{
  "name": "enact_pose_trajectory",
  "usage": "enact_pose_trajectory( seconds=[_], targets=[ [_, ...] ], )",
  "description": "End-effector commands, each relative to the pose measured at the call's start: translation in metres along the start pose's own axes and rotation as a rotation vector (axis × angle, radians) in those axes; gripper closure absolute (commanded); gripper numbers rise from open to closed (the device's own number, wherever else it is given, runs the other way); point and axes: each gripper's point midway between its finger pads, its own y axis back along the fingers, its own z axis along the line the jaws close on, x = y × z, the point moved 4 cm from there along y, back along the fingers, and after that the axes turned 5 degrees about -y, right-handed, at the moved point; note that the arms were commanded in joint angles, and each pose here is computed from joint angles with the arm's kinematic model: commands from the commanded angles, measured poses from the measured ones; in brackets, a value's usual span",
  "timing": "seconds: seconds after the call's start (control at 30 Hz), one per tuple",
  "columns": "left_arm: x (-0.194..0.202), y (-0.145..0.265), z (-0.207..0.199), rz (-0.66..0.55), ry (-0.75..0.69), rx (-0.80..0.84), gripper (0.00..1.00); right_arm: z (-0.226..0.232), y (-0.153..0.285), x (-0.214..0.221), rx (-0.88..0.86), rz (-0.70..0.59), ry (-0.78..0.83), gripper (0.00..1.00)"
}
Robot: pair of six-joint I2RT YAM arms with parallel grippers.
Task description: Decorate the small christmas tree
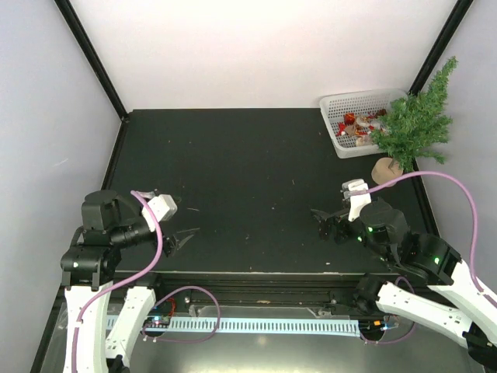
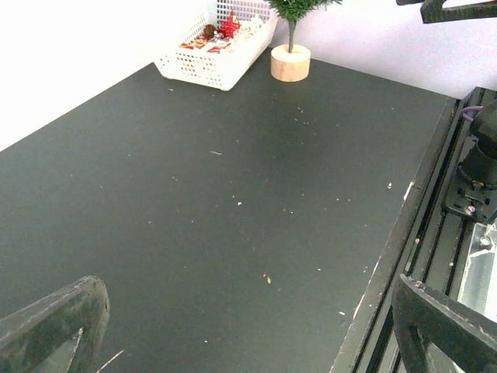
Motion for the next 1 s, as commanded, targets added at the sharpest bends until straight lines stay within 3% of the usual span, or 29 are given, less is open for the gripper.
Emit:
enact_pose_trajectory(
  seconds=[0.0,0.37,0.6,0.77,0.97],
  targets=[
    [-0.004,-0.001,0.0,-0.024,0.01,0.021,0.01,0.0,0.003,-0.001,-0.01,-0.022,0.009,0.0],
    [-0.003,-0.001,0.002,-0.014,0.012,0.003,0.01,0.002,-0.001,0.001,-0.021,-0.016,0.014,0.0],
    [0.003,-0.006,0.015,0.02,0.045,-0.051,0.01,0.019,-0.052,0.002,0.056,0.069,-0.01,0.0],
    [0.009,-0.005,0.028,0.049,0.043,-0.16,0.01,0.032,-0.092,-0.034,0.191,0.012,0.013,0.0],
    [0.009,-0.006,0.03,0.049,0.065,-0.158,0.01,0.029,-0.142,-0.092,0.412,-0.093,0.052,0.0]
  ],
)
